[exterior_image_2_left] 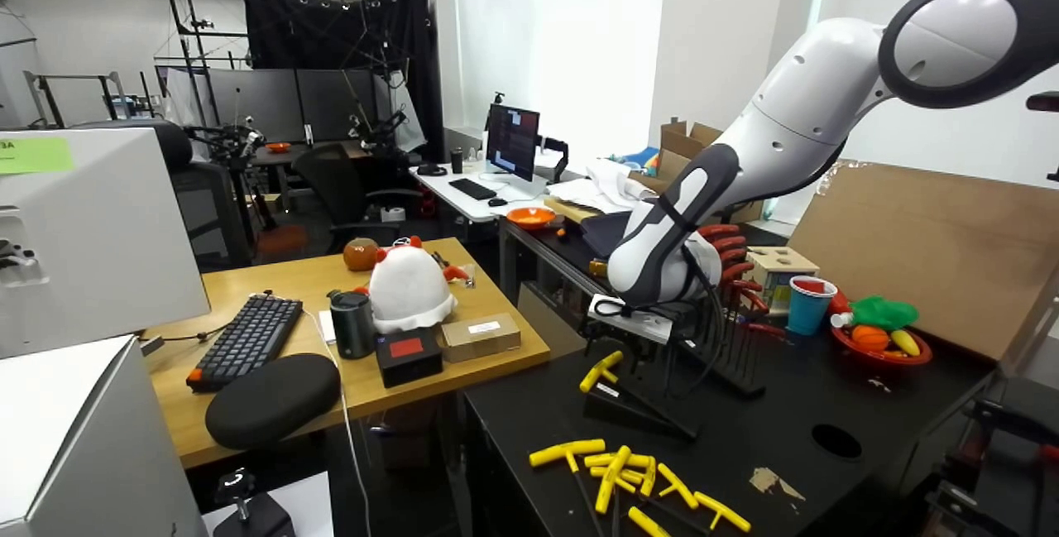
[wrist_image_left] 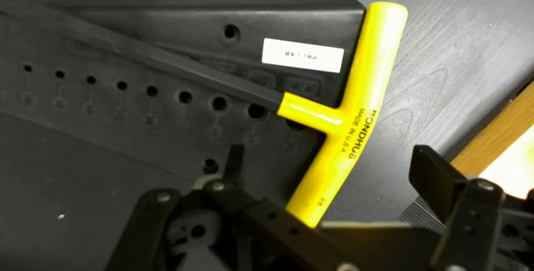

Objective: Put one of the yellow screwdrivers in the black panel

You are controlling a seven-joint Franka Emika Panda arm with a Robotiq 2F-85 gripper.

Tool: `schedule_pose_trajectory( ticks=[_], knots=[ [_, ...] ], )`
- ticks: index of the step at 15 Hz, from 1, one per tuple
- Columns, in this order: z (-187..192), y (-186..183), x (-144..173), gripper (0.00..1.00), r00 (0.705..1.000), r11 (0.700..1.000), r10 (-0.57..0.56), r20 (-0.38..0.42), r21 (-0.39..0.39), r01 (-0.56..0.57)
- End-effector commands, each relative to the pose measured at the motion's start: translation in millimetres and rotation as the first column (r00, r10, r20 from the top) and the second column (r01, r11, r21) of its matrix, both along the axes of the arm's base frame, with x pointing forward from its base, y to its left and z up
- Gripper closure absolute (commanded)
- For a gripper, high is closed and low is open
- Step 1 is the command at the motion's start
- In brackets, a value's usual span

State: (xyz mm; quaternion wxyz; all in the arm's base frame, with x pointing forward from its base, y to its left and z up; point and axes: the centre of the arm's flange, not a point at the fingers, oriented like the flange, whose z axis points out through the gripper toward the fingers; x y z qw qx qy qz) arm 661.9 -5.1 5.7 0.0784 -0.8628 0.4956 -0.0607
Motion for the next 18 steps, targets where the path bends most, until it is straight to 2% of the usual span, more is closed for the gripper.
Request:
schedule_pose_trajectory(
  ticks=[1,18],
  knots=[
    [-0.3,2.5,4.5,0.0,0.999,0.999,-0.036,0.024,-0.003,0.036],
    [-7.7,-0.8,11.1,0.0,0.994,0.995,-0.102,0.046,-0.003,0.102]
  ],
)
